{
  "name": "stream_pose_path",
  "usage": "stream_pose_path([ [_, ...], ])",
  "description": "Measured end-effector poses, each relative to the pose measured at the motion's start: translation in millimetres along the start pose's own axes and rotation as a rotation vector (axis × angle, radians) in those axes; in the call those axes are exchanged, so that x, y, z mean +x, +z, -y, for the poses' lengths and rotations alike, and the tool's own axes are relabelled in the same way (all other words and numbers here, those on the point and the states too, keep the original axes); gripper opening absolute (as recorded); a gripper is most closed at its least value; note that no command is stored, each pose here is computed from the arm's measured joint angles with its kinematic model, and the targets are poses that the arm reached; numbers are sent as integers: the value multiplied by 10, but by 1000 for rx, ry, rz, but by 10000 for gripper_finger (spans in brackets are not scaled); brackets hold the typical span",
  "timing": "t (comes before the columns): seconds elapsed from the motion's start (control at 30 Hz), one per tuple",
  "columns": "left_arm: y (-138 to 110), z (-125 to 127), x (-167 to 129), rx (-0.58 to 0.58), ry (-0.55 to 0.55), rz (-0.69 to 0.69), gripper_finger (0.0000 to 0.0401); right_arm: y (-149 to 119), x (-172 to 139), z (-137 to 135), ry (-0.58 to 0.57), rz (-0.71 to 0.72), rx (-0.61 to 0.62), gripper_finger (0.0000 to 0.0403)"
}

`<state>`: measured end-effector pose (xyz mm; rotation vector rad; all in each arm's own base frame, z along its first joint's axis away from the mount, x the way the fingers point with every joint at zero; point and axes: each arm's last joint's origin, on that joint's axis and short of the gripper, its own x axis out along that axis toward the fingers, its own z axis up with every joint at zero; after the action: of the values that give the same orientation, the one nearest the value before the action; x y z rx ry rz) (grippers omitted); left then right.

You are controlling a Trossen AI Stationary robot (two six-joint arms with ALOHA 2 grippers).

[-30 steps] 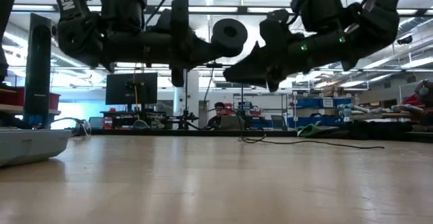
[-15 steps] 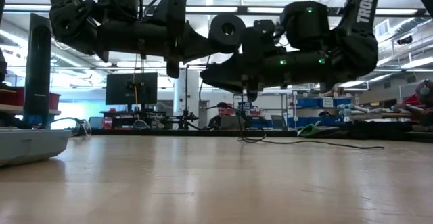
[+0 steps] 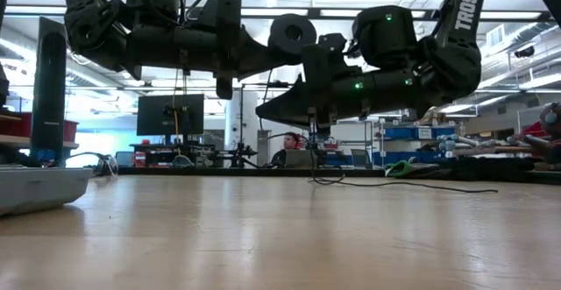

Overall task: Coil cords
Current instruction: Coil the black wire on the spool

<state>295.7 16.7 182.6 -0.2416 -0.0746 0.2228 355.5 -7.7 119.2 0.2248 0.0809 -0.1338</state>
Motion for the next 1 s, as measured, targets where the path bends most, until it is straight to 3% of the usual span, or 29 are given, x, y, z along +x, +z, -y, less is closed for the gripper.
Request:
stream_pose_path([
  [0.1, 5, 2, 0, 4, -3, 4, 0, 8, 3, 38, -17, 4, 23, 8],
  [0.4, 49, -52, -217, 22, 63, 37, 0, -33, -63, 83, -36, -30, 77, 2],
  [0.7, 43, -91, -386, 6, 82, 21, 0, 179, -165, 58, -48, -30, 55, 1],
  [0.87, -62, -105, -450, 10, 86, -37, 0, 329, -299, 72, -185, -159, 14, 1],
  [1.0, -123, -110, -470, 22, 93, -89, 0, 564, -440, 40, -235, -162, -9, 0],
])
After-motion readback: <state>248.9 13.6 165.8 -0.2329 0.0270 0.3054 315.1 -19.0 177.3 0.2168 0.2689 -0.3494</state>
